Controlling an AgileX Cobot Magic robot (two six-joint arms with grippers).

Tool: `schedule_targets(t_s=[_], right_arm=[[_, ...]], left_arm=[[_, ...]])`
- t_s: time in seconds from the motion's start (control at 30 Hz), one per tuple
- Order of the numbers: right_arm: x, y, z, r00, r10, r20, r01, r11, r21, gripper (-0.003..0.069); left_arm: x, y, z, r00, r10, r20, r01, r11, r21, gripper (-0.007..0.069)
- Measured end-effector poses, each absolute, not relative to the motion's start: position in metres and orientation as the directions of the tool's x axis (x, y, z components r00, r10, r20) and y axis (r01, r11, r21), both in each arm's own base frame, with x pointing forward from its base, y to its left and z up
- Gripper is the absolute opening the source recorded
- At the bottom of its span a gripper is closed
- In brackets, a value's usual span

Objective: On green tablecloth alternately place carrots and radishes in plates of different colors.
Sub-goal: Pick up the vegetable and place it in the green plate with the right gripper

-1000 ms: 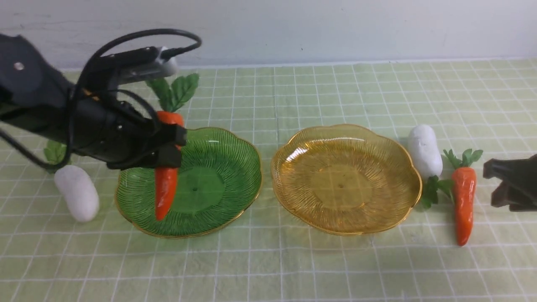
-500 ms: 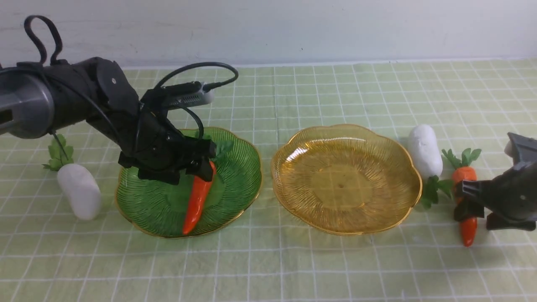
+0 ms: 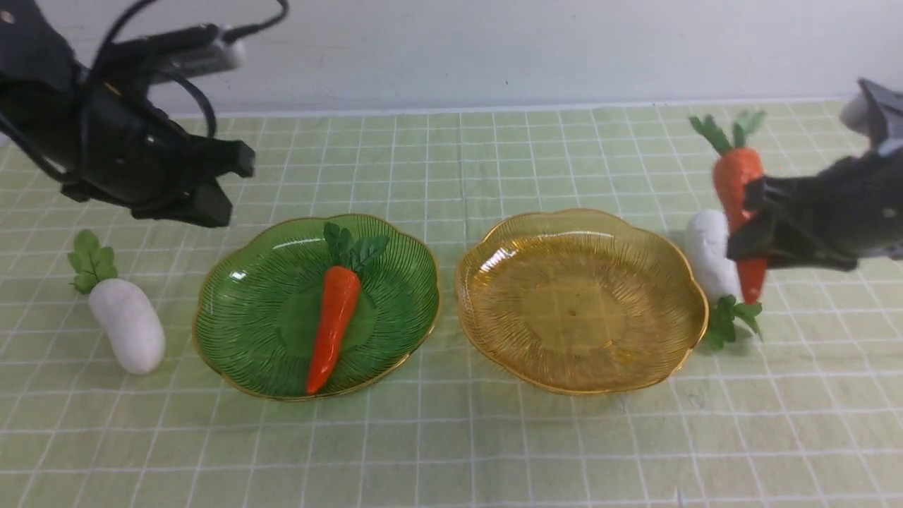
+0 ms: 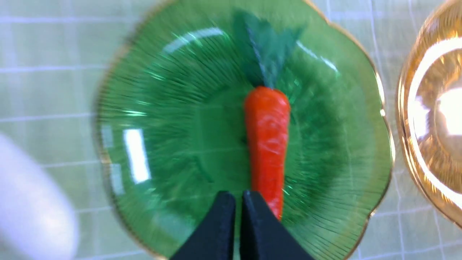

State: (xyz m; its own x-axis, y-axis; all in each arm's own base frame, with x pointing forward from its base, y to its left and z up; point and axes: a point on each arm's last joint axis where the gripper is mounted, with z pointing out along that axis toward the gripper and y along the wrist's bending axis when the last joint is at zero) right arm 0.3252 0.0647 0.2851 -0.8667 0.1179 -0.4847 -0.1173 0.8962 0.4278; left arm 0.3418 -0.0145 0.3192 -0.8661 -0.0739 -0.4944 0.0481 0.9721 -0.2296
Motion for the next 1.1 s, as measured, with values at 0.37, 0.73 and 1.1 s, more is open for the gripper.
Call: schedule_targets(t_s=[0.37,0.73,1.1], right_arm=[[0.367,0.243,0.252,-0.860,-0.132,-0.492,-0.401,0.771,0.495,0.0218],[0.413,0.293,0.200,-0.911,-0.155,-0.381,-0.360,0.749,0.556,0.0405],[0.425,0.272,0.261,-0.851,-0.305,-0.428,-0.505,0.699,0.507,0.0552]], left_arm=[[0.312,0.063,0.289,-0.854,-0.352,-0.384,-0.234,0.917,-0.322,-0.0007],[0.311,0.070,0.288,-0.856,-0.321,-0.405,-0.219,0.935,-0.278,0.0061],[0.332,0.084,0.265,-0.829,-0.323,-0.456,-0.252,0.944,-0.212,0.0459]])
